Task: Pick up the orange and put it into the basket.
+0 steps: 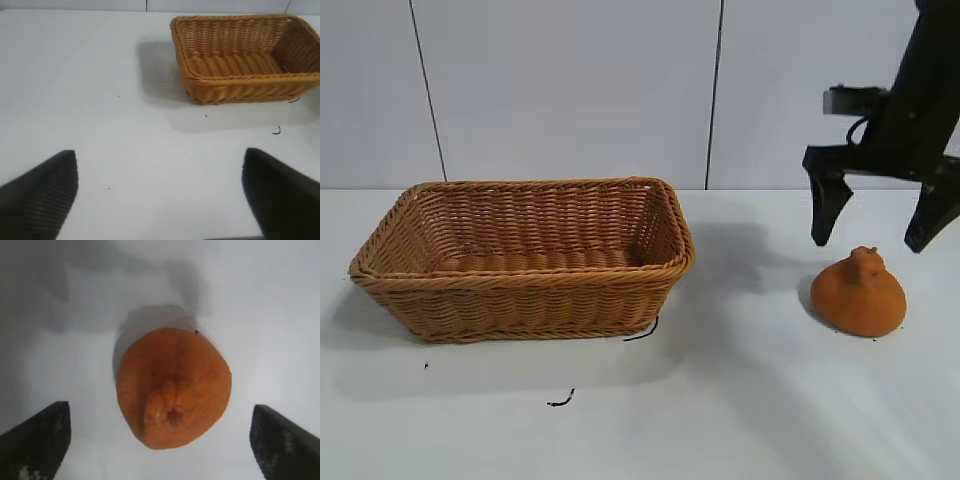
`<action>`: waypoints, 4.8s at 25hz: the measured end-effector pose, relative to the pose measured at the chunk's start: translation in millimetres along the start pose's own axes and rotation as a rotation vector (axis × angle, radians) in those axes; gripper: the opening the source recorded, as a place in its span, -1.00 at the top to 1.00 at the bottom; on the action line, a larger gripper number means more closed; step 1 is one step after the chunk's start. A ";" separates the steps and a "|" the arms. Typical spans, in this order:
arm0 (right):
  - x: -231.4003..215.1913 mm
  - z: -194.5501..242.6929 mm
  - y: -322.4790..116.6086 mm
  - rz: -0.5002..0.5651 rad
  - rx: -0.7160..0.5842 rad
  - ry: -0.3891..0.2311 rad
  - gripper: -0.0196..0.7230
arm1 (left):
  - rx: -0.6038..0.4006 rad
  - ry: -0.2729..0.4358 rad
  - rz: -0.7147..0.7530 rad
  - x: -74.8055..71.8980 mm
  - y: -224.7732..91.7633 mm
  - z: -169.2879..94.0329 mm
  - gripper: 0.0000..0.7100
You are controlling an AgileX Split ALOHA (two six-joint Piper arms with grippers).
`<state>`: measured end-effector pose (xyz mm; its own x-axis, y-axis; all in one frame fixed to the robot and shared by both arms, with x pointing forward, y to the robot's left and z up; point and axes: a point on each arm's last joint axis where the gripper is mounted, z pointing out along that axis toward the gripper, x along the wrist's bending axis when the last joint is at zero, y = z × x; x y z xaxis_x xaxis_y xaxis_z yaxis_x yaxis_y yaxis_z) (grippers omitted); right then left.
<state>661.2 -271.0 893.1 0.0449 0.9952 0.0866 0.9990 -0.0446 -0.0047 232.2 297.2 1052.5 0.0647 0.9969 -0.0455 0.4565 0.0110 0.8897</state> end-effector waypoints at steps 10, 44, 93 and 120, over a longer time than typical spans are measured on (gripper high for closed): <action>0.2 -1.5 1.4 -0.002 -0.001 -0.001 0.28 | 0.000 0.000 0.000 0.0 0.0 0.0 -0.80; 251.4 -155.8 -28.5 -0.523 -0.533 0.220 0.57 | 0.000 0.000 0.000 0.0 0.0 0.0 -0.80; 21.0 -148.1 89.5 -0.007 -0.482 -0.062 -0.79 | 0.001 0.000 0.000 0.0 -0.1 0.0 -0.80; -11.8 -146.2 -175.1 -0.042 -0.059 -0.059 -0.79 | 0.000 0.001 0.000 0.1 0.0 0.0 -0.80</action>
<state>485.8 -287.6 1038.6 0.0049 0.9996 0.0270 0.9984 -0.0064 0.0568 232.2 297.3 1052.5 0.0641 0.9969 -0.0448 0.4568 0.0105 0.8895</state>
